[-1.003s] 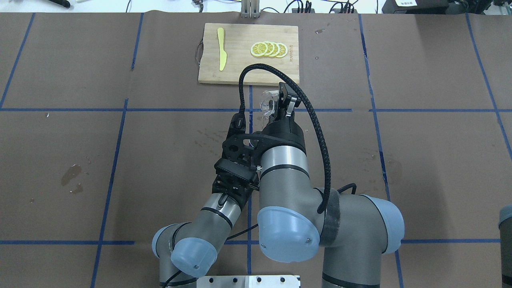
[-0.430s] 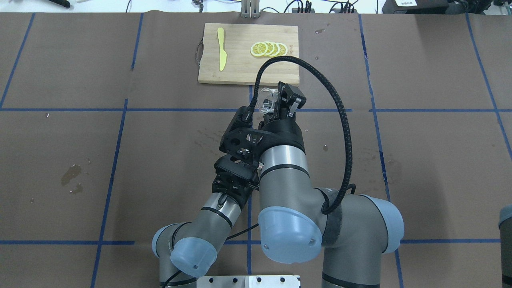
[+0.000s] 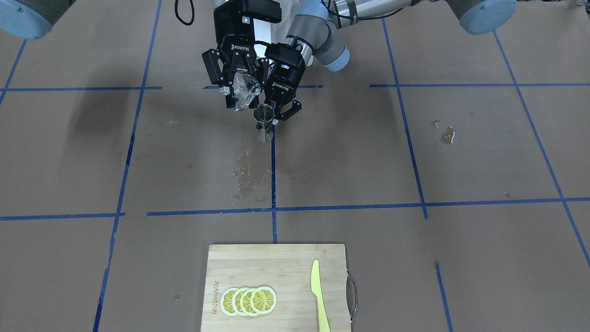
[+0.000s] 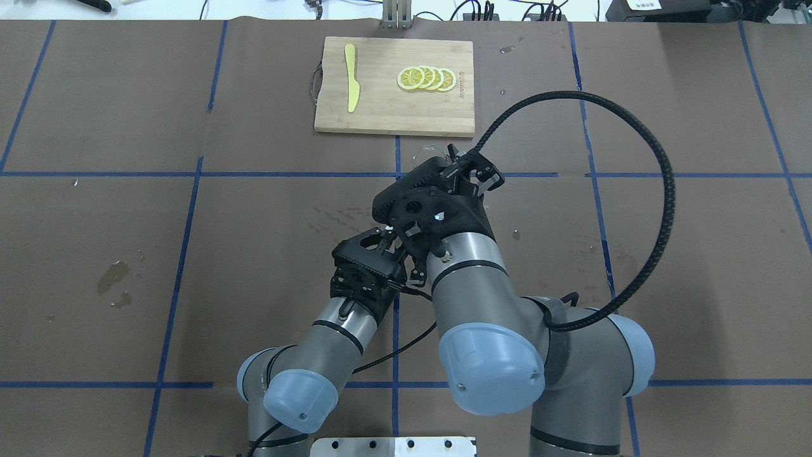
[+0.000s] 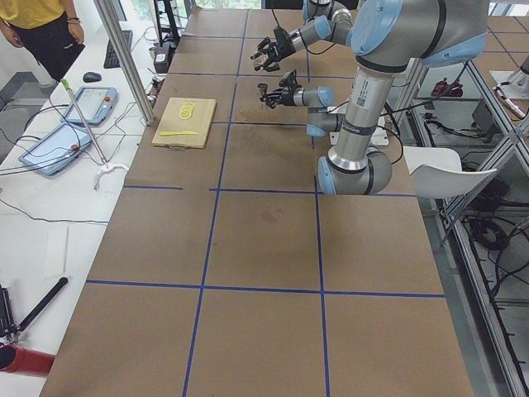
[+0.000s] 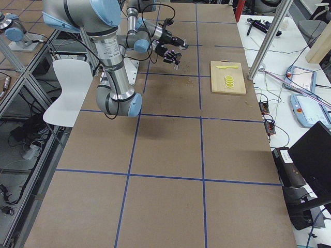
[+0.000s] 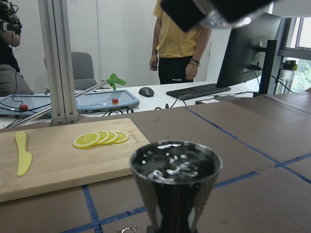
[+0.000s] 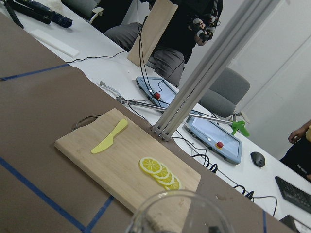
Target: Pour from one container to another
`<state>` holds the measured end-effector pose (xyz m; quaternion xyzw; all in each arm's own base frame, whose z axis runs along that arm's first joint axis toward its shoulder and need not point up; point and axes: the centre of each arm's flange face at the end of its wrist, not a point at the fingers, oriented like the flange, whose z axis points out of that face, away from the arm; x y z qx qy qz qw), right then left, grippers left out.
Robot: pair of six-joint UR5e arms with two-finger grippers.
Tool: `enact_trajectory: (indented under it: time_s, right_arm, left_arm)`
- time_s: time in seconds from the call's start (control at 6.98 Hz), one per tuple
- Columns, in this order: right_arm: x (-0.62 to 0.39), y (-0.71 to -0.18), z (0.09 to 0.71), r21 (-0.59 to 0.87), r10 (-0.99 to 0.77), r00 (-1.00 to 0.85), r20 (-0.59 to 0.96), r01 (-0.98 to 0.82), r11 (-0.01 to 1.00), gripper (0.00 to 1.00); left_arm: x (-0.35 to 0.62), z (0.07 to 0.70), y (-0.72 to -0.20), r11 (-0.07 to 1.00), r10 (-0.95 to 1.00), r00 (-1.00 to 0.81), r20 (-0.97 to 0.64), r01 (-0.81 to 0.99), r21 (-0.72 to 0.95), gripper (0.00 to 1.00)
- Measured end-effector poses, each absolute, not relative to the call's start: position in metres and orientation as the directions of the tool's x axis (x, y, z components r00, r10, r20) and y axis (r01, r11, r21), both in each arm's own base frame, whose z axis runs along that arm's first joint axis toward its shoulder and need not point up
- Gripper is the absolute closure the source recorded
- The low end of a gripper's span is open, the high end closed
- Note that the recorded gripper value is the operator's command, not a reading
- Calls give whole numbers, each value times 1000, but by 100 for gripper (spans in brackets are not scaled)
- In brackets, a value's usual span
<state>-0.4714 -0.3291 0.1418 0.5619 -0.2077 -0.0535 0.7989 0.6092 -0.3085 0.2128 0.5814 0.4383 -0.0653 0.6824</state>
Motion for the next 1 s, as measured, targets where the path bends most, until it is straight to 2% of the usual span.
enact_trajectory:
  time_s: [0.14, 0.43, 0.72, 1.0]
  right_arm:
    - [-460, -331, 171, 884, -299, 875, 381, -250, 395, 100]
    - [-428, -340, 236, 829, -241, 847, 473, -335, 449, 100]
    - [-392, -354, 280, 791, -200, 849, 489, -335, 512, 100]
    - [-377, -360, 304, 779, -184, 860, 475, -314, 542, 100]
  left_arm:
    - [593, 229, -309, 311, 416, 610, -675, 602, 735, 100]
    - [554, 263, -306, 306, 412, 596, -689, 622, 721, 100]
    - [506, 301, -302, 278, 374, 606, -702, 649, 708, 100]
    - [445, 368, -297, 219, 301, 632, -715, 684, 696, 100]
